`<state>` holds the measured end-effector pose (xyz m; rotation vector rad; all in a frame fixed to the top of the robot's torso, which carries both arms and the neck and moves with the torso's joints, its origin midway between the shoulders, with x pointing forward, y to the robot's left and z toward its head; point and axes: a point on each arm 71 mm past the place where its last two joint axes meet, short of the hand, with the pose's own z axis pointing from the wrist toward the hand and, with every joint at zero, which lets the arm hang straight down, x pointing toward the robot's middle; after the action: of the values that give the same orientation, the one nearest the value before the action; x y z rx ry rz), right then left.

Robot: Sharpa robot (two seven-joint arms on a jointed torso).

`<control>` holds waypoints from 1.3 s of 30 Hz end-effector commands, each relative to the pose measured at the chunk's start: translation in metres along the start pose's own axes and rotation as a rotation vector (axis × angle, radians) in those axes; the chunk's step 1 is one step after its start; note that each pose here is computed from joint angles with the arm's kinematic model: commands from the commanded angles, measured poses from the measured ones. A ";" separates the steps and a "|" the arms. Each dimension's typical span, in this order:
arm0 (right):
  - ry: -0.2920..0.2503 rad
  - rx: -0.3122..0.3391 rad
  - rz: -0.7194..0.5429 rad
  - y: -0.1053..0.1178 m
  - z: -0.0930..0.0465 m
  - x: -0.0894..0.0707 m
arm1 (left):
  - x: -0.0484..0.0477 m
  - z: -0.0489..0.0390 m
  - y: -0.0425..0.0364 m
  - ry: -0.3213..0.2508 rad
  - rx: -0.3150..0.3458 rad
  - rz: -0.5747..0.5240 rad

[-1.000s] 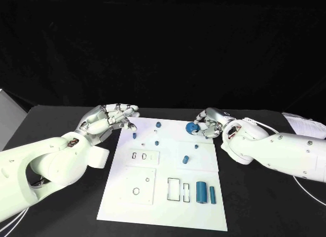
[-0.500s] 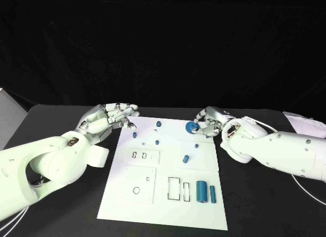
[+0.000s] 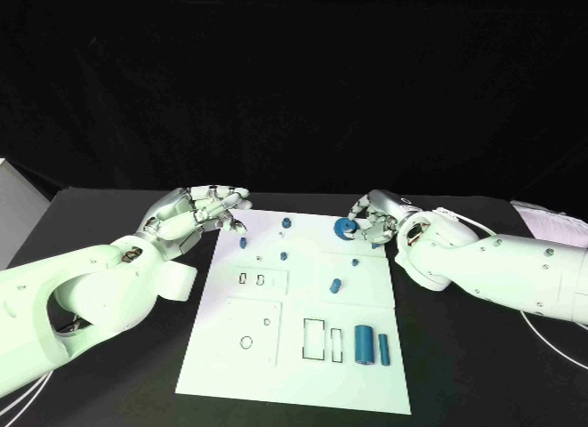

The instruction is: Assemble the parts on the task board

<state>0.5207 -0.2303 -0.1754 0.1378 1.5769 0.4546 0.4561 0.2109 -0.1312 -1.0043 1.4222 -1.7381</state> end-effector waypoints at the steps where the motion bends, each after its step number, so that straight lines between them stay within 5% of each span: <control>1: 0.003 -0.002 -0.016 0.001 0.000 0.002 | 0.0022 0.0006 -0.0008 0.019 0.005 -0.012; 30: -0.044 -0.014 -0.025 0.005 0.000 0.000 | 0.0010 0.0008 -0.0003 0.019 -0.001 -0.012; 39: -0.019 -0.005 -0.035 0.005 0.001 0.002 | 0.0011 0.0009 -0.0002 0.018 -0.002 -0.011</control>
<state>0.5203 -0.2258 -0.1742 0.1274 1.5453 0.4394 0.4571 0.2118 -0.1319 -1.0078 1.4286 -1.7345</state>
